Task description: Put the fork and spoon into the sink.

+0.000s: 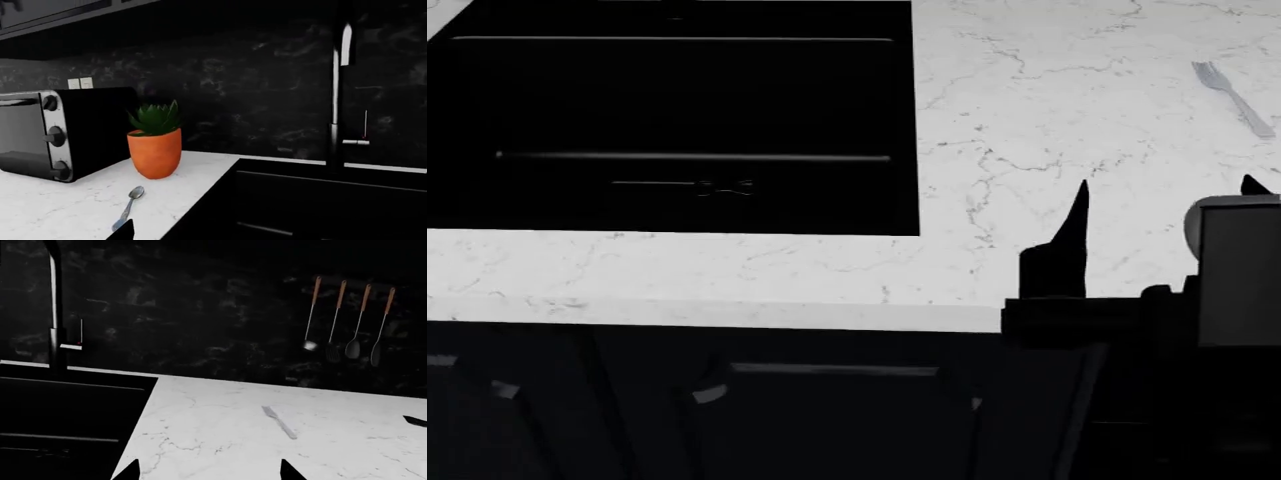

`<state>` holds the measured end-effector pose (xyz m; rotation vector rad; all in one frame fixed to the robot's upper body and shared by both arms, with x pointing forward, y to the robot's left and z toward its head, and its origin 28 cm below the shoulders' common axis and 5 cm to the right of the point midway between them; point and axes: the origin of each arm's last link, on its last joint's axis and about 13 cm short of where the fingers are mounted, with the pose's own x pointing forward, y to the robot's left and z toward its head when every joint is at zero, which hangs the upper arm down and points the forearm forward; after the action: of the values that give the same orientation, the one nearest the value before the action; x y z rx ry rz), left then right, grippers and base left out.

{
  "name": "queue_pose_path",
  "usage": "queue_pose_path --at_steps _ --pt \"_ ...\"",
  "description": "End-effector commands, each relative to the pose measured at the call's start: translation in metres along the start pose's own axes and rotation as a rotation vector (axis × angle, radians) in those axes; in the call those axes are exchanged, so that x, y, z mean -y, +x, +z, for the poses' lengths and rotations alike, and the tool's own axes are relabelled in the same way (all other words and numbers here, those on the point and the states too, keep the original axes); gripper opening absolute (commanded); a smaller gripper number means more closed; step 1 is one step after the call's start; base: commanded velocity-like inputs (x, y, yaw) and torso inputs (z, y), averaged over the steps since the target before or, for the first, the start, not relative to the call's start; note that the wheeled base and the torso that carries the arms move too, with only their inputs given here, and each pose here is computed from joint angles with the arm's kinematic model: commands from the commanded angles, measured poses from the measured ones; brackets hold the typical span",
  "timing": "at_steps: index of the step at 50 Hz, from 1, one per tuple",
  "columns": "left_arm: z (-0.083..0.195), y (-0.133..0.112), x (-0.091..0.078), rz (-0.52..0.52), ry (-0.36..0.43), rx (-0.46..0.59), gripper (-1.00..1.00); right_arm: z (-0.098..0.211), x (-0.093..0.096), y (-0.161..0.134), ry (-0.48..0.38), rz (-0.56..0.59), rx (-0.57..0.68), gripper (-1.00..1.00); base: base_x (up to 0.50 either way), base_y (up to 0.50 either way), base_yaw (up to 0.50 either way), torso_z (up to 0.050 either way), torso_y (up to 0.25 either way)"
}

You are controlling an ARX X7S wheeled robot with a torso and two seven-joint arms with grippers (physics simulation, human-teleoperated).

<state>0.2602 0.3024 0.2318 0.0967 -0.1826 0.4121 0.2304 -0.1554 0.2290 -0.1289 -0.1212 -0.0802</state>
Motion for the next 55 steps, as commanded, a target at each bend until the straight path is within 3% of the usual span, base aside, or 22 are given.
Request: queue_pose_path --at_steps 1,4,16,21,42,55 --pt "0.008 0.006 -0.009 0.039 0.009 -0.003 1.0 0.013 0.01 0.004 -0.061 -0.03 -0.01 1.0 0.0 0.0 0.0 0.0 0.0" --pt "0.008 0.006 -0.008 0.034 0.012 0.001 1.0 0.021 0.011 0.003 -0.007 0.029 -0.006 1.0 0.0 0.0 0.0 0.0 0.0" --pt "0.006 0.003 -0.011 0.038 0.0 0.003 1.0 0.031 0.009 -0.002 -0.017 0.122 0.035 1.0 0.11 -0.28 0.0 0.0 0.0" --pt "0.006 0.0 -0.008 0.017 -0.004 0.004 1.0 0.028 0.009 -0.012 0.011 0.161 0.089 1.0 0.39 0.3 0.0 0.0 0.0" --pt "0.008 0.0 -0.006 0.011 -0.003 0.008 1.0 0.03 0.009 -0.012 0.046 0.177 0.096 1.0 0.46 0.18 0.0 0.0 0.0" --pt "0.008 -0.002 -0.009 0.015 -0.005 0.008 1.0 0.032 0.008 -0.013 0.067 0.189 0.102 1.0 0.21 -0.33 0.0 0.0 0.001"
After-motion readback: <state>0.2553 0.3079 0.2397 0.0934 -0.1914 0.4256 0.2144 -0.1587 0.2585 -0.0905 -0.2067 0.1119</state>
